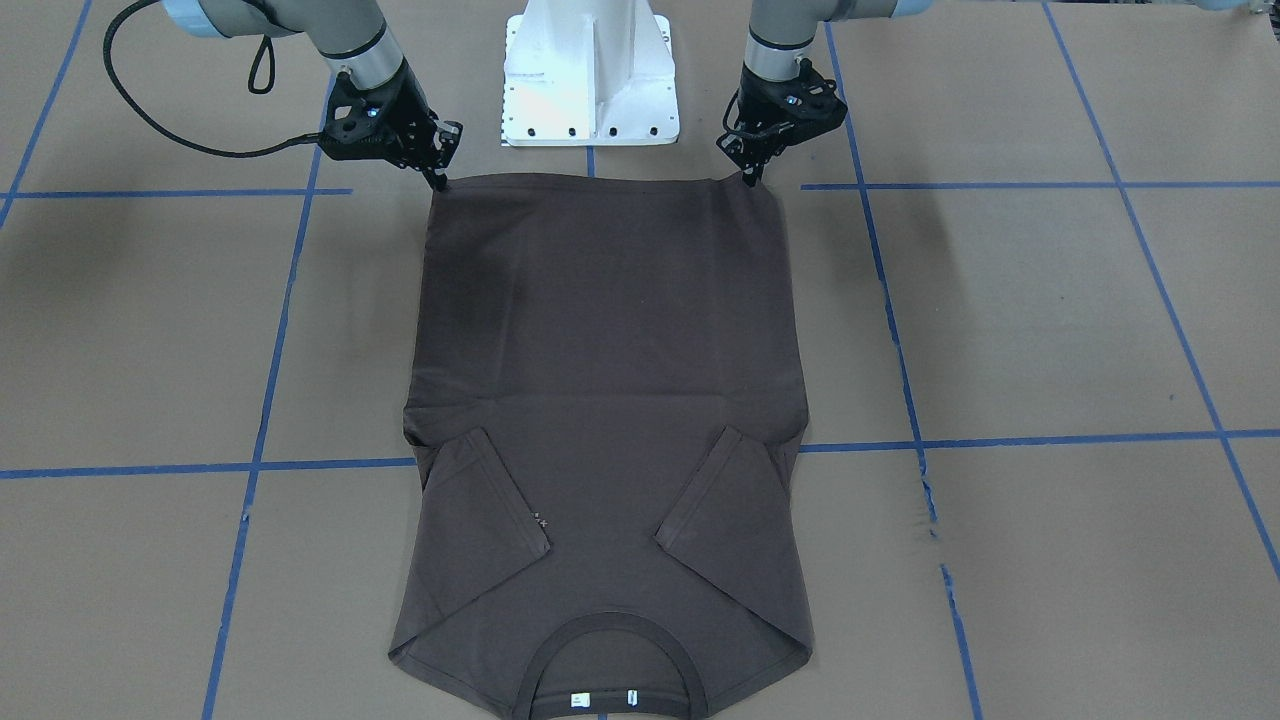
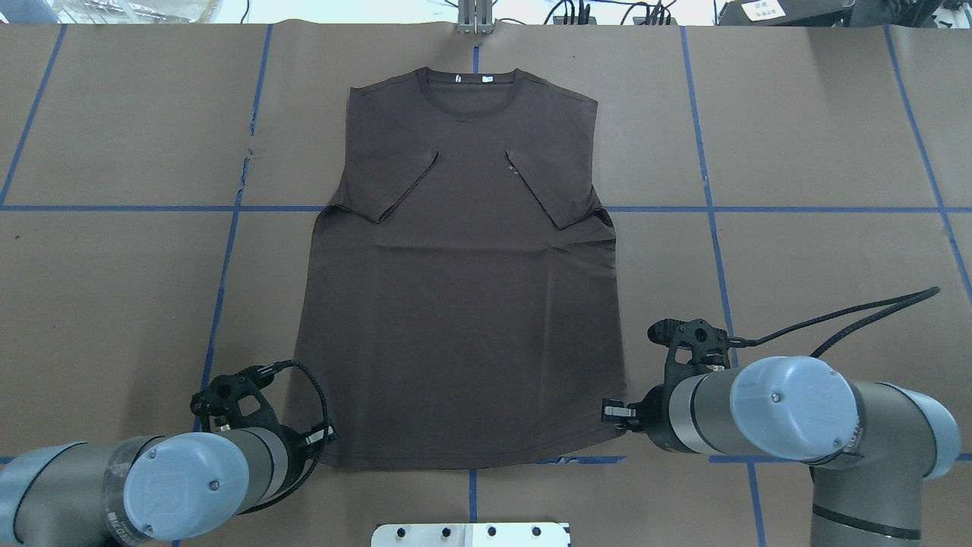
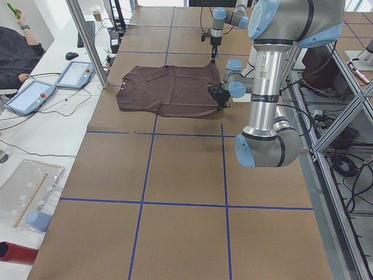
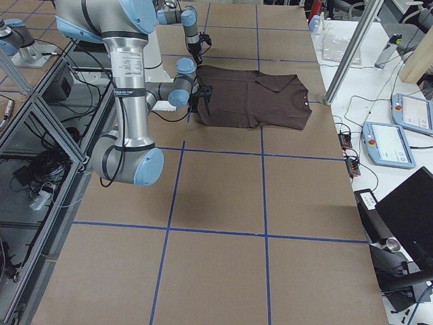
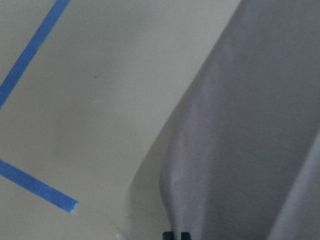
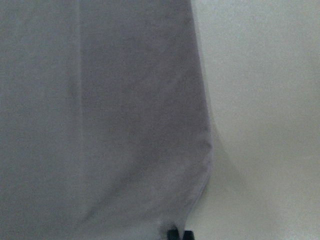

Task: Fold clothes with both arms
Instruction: 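Grasp both hem corners with the left and right grippers, then lift the hem with both grippers and fold it toward the collar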

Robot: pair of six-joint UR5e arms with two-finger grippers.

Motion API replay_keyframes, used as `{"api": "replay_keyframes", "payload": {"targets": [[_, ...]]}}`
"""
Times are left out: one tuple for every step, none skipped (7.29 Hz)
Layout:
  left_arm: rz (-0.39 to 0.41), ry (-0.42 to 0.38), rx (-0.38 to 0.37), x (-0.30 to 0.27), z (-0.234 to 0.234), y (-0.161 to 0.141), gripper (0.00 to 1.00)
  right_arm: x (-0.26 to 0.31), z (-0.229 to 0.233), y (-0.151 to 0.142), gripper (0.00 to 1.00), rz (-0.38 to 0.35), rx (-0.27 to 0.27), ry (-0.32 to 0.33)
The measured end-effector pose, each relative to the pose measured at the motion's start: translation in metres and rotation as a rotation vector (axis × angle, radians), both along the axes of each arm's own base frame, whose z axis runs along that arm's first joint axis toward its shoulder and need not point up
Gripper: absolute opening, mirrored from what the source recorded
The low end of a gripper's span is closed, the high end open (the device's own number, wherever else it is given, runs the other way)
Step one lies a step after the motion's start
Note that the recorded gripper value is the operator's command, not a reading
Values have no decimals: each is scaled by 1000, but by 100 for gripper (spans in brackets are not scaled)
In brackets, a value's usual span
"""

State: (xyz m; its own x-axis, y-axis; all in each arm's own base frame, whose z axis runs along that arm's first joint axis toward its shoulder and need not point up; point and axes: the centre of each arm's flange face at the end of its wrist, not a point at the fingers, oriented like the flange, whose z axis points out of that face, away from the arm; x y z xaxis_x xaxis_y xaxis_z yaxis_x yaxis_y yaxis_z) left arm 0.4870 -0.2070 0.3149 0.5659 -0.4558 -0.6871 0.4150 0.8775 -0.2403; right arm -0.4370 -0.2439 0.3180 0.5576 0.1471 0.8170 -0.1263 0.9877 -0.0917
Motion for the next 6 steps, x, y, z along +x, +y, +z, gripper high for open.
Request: {"api": "replay_keyframes", "payload": {"targets": [[16, 21, 14, -4, -11, 4, 0, 18, -2, 6, 0, -22, -5, -11], [40, 57, 31, -13, -27, 10, 0, 38, -7, 17, 0, -57, -15, -27], [84, 101, 37, -27, -52, 28, 0, 53, -15, 31, 0, -105, -27, -47], [151, 136, 30, -47, -81, 56, 0, 66, -23, 44, 0, -156, -41, -70], [222, 166, 12, -68, -105, 86, 0, 82, -30, 56, 0, -204, -61, -87], [268, 187, -5, -76, -118, 107, 0, 95, -35, 65, 0, -242, -77, -100]]}}
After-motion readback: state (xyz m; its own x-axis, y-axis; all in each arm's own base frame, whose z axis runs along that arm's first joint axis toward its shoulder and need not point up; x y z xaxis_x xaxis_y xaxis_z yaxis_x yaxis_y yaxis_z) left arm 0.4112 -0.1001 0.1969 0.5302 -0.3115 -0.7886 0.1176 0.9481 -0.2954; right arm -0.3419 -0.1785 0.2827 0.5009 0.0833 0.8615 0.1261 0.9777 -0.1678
